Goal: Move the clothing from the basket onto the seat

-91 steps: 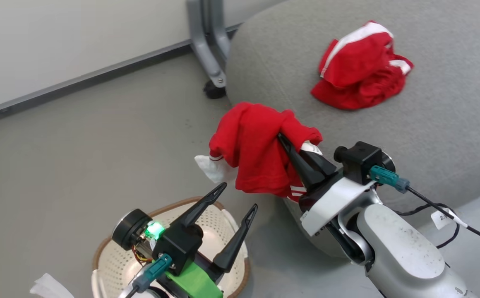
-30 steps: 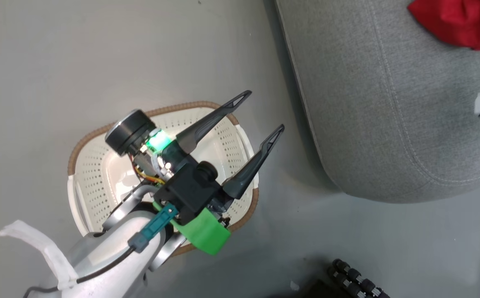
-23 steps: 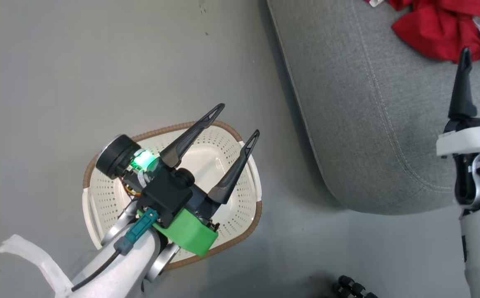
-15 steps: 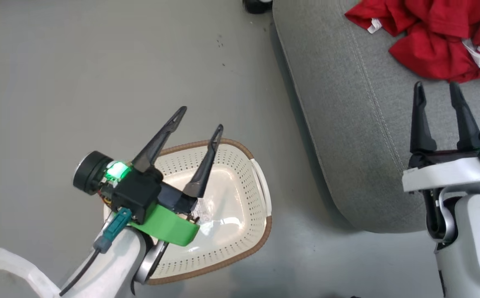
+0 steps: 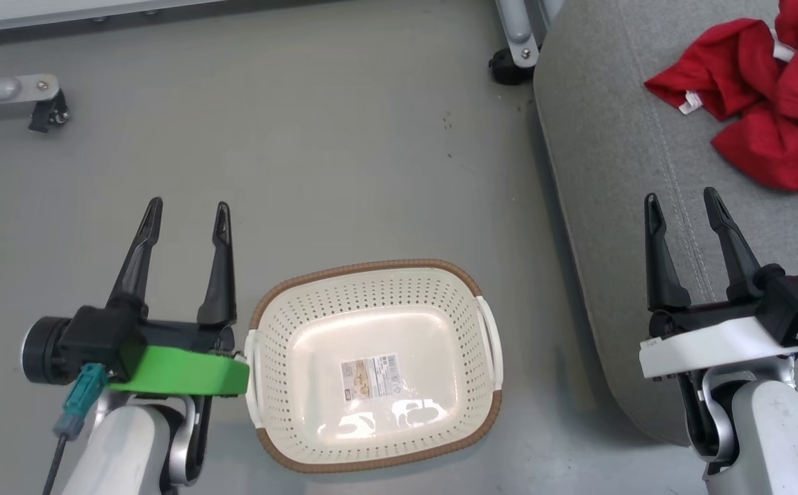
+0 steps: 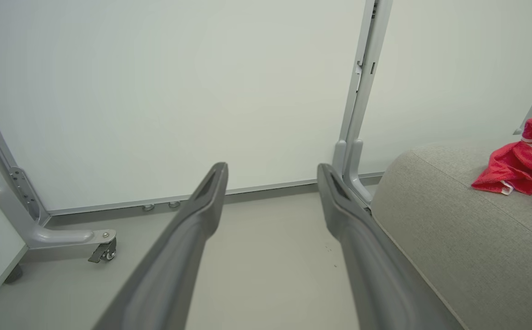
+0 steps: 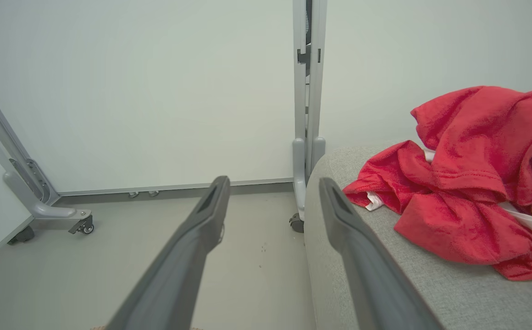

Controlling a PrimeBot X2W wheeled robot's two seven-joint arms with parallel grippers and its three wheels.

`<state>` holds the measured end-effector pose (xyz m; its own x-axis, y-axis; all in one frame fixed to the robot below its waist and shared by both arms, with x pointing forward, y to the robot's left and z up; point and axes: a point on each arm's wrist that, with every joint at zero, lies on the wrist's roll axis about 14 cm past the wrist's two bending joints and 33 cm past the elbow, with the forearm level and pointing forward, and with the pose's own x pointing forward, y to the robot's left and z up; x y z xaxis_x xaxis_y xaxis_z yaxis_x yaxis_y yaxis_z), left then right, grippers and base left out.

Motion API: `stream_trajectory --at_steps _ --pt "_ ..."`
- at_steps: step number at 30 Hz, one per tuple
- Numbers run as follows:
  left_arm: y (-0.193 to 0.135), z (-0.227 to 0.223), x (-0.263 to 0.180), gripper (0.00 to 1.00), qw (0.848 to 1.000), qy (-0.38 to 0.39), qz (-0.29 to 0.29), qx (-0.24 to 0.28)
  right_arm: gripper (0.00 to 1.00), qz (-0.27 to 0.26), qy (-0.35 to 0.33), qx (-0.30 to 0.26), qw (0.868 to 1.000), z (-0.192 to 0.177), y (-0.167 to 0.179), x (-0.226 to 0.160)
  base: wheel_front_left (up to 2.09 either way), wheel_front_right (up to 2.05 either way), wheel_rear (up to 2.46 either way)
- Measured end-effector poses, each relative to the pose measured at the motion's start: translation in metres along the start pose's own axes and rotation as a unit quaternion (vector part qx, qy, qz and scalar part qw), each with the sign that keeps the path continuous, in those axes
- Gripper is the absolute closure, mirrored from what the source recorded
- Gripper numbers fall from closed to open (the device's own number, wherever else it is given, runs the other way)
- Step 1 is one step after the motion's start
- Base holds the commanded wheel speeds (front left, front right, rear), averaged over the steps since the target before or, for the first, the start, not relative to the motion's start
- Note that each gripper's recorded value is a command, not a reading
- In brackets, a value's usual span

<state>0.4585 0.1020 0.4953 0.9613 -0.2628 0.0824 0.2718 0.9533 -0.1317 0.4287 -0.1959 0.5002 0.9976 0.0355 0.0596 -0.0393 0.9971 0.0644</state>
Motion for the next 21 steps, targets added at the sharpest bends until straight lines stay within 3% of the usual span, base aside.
stream_trajectory --at_steps 9,21 --pt "0.047 0.007 -0.051 0.0 0.995 0.004 0.095 0.006 0.0 0.027 0.003 -0.003 1.0 0.009 0.023 -0.013 0.0 0.0 0.0" --pt "0.043 0.006 -0.097 0.0 0.994 0.016 0.11 0.01 0.0 0.037 0.002 -0.002 0.999 0.025 0.034 -0.046 0.0 0.0 0.0"
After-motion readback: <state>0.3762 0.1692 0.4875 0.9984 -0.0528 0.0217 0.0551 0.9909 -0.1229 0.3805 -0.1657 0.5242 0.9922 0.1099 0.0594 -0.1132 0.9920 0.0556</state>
